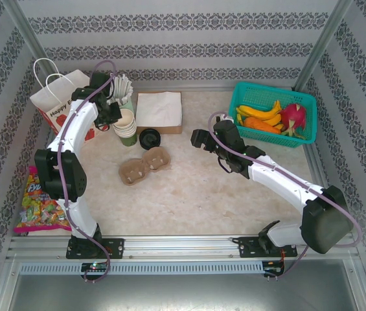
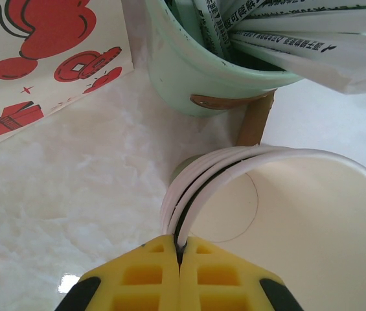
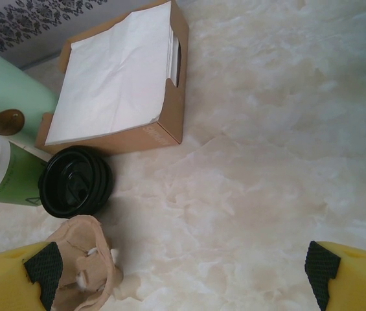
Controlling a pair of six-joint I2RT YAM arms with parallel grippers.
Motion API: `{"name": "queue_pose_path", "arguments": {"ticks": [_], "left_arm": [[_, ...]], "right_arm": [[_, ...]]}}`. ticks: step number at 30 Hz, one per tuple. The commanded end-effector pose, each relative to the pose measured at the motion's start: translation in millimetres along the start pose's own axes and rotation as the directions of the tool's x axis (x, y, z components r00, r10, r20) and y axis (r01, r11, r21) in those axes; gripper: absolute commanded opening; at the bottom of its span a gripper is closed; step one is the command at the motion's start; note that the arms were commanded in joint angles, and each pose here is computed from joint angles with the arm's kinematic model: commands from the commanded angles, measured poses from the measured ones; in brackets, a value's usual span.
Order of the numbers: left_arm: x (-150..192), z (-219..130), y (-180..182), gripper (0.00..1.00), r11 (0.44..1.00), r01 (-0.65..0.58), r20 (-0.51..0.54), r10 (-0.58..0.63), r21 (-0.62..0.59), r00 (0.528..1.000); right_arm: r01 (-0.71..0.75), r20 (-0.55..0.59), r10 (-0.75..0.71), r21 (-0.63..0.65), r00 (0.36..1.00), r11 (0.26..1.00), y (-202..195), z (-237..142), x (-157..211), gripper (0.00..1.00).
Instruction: Pack the takeout coffee
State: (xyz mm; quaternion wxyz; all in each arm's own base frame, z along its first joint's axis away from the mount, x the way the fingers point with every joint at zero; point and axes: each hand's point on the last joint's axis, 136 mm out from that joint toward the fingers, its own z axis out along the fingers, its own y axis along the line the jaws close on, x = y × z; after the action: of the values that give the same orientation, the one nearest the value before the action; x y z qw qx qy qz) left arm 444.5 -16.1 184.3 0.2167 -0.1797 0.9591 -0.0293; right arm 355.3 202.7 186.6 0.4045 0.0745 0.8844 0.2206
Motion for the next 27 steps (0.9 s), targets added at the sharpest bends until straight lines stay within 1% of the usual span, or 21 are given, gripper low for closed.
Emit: {"name": "queue_pose_path", "arguments": {"ticks": [1,5,11,22,27], "left_arm": [[-4.3,-17.1,-8.7,0.0,0.999,-0.034,0.02,0.033,0.026,0.999],[-9.5,-26.2,-15.7,0.0,0.997,-0.027,0.042,0.024,0.071,0.999],[-11.3,-31.3,-16.8,0.0,0.995,-0.009,0.051,0.004,0.095,0.999],[-20.6,-61.3,-5.3,0.0,0.998,-0.035,0.11,0.029,0.052,0.994],[-18.8,-82.8,1.0,0.0,0.999,-0.032,0.11,0.029,0.026,0.993]], "right_arm": [[0.022,0.042,-0.021,-0.001,0.999,1.0,5.6,-11.0,-11.5,0.98],[0.027,0.046,-0.027,0.007,0.999,1.0,4.5,-13.6,-13.0,0.98],[0.034,0.04,-0.034,0.011,0.999,0.999,3.6,-13.9,-12.1,0.98],[0.06,0.051,-0.06,0.013,0.997,0.998,5.9,-19.2,-19.0,0.98],[0.07,0.1,-0.077,0.073,0.992,0.995,-4.6,-27.5,-31.2,0.98]]}}
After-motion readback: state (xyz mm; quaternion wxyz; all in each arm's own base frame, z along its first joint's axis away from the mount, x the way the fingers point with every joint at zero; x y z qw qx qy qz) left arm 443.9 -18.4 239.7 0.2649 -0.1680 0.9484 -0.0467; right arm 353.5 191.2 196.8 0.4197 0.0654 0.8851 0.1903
